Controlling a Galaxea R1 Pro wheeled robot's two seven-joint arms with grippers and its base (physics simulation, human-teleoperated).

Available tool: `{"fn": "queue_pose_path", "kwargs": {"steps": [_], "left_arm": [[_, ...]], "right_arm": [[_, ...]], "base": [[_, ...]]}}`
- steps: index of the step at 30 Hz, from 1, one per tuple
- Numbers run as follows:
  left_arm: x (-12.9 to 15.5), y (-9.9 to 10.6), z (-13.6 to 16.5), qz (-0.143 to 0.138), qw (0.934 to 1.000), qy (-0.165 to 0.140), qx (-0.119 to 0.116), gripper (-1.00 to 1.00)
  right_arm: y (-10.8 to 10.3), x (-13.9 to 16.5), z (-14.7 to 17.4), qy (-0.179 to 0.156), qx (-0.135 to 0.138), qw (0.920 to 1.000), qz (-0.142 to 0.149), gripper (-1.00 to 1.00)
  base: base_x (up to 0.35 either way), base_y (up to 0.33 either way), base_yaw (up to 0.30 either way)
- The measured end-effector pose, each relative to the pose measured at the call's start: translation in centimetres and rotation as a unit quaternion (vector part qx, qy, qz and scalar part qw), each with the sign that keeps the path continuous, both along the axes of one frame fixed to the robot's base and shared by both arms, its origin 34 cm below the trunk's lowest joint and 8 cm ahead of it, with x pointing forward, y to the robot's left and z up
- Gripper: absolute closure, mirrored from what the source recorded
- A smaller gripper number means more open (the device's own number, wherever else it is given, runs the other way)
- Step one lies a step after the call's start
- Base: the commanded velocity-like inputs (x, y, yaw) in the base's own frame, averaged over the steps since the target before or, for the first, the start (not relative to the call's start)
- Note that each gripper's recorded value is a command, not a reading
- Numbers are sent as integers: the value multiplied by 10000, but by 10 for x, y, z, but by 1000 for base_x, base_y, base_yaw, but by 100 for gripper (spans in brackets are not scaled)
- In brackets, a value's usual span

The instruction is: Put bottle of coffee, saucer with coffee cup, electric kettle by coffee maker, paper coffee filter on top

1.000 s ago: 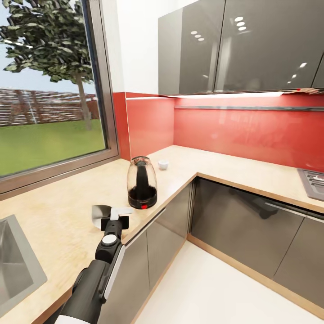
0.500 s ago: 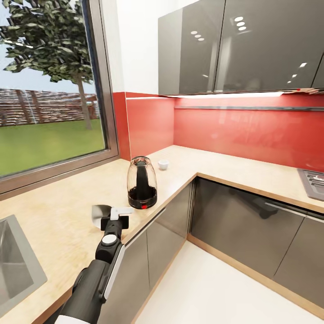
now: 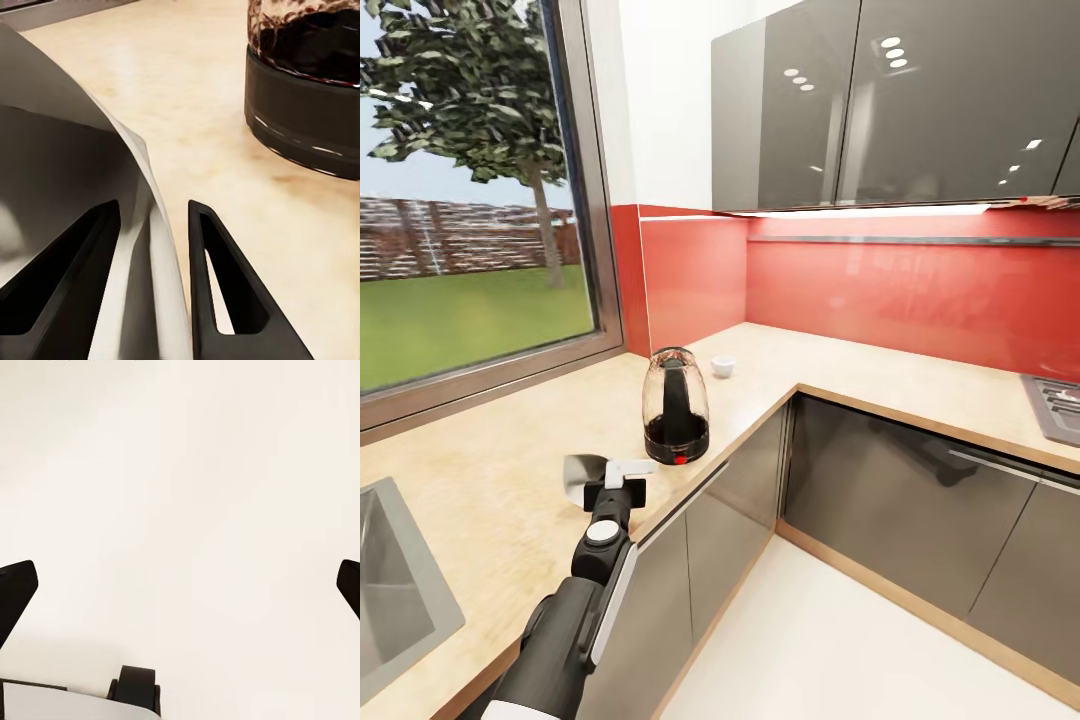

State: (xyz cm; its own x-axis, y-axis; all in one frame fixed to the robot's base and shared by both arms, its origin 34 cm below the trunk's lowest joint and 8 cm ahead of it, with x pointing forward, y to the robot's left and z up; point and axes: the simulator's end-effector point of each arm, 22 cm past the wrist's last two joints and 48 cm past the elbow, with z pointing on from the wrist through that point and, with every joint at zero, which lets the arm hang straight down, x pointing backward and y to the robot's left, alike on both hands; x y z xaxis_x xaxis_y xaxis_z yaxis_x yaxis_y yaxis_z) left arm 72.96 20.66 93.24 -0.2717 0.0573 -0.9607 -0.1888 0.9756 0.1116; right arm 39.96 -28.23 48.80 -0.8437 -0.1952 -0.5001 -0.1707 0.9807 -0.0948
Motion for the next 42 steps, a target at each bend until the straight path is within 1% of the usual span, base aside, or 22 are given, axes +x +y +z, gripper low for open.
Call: {"fn": "queue_pose_path", "kwargs": {"steps": [14, 17, 22, 28, 42], "left_arm": [[0, 0, 5, 3, 10000, -50, -14, 100], [0, 0, 12, -4, 9999, -126, -33, 100], [0, -1, 14, -9, 9999, -152, -39, 100], [1, 0, 25, -9, 9999, -159, -42, 100], [1, 0, 25, -8, 9999, -165, -43, 100]], "right_arm": [[1, 0, 0, 1, 17, 10000, -7, -100], [1, 0, 0, 1, 18, 10000, -9, -100], [1, 0, 0, 0, 18, 10000, -9, -100], [1, 0, 10, 0, 19, 10000, -9, -100], [1, 0, 10, -3, 19, 10000, -9, -100]], "base": [[0, 0, 0], [0, 0, 0], [0, 0, 0], [0, 0, 0], [0, 0, 0]]}}
